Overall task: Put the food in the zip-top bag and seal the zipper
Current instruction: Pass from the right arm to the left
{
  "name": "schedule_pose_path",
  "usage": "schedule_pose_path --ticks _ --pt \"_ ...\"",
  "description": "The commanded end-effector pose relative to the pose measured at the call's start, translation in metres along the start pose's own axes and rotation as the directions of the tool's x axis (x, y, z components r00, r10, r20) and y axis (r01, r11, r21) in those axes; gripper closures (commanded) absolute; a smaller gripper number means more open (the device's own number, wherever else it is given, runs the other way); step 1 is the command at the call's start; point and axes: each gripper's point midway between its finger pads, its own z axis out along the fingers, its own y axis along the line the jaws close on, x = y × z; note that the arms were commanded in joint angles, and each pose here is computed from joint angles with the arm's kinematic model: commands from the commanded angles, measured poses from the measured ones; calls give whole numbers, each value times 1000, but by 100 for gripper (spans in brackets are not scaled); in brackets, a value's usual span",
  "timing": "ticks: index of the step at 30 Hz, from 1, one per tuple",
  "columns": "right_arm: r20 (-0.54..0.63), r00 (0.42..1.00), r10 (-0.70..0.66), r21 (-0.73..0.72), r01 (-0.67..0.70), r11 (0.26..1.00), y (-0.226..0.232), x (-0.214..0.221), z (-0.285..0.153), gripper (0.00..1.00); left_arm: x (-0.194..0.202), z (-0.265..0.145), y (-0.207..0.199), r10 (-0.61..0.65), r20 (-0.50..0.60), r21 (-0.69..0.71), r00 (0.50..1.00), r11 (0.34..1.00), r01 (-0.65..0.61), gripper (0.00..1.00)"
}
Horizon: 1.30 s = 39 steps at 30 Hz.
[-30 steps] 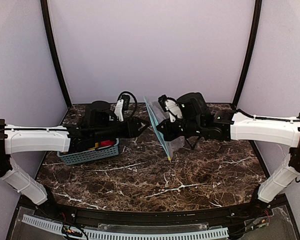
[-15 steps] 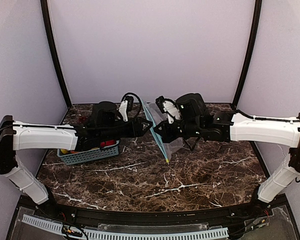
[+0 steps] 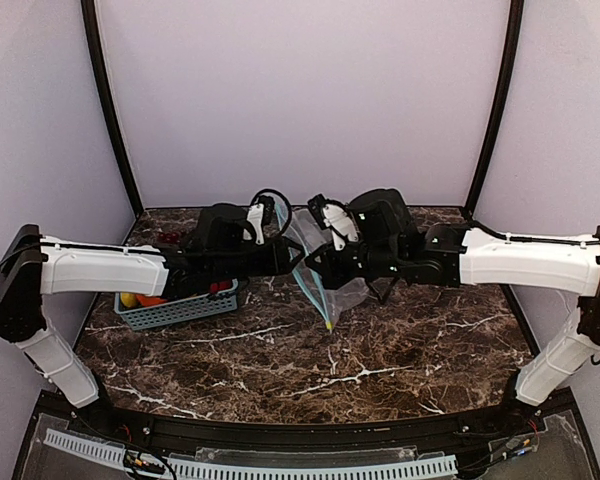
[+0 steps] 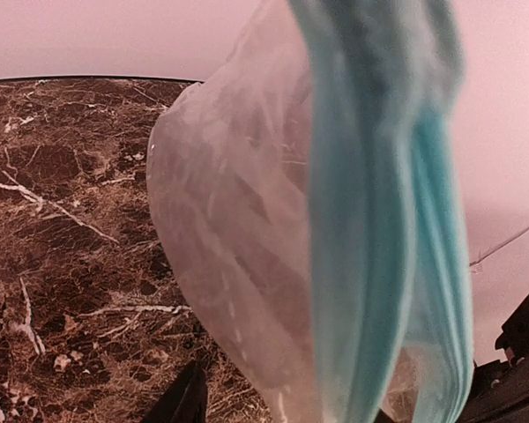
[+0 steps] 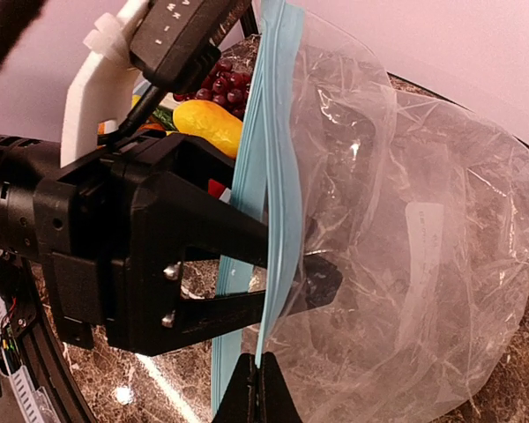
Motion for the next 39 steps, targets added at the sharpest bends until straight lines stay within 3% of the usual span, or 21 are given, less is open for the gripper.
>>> schedule_pose_path --ticks 1,7,10,15,22,29,36,39 --pt "56 998 -11 21 10 1000 5 -16 -1 100 1 5 0 -11 -21 -4 1000 1000 11 59" --pt "83 996 23 183 -38 982 -23 -21 -14 100 16 2 10 0 -63 -31 998 1000 -2 86" --pt "105 994 19 263 -46 964 -36 -28 -31 100 14 -6 35 57 -40 -153 998 986 -62 97" --pt "121 993 -10 294 -26 955 -40 -43 -55 100 19 -15 62 116 -70 -283 991 950 -131 99" --pt "91 995 -31 423 -10 906 -55 -35 -62 100 6 -25 65 139 -38 -329 990 933 -144 99" --pt "45 998 34 436 -50 899 -58 -12 -31 100 8 -18 25 69 -10 -109 998 992 -70 99" --pt "2 998 62 379 -58 924 -45 -4 2 90 7 -14 0 42 11 -10 999 999 -42 99" --pt "-11 998 67 369 -59 928 -42 -1 9 81 5 -15 -5 41 18 5 999 999 -41 99"
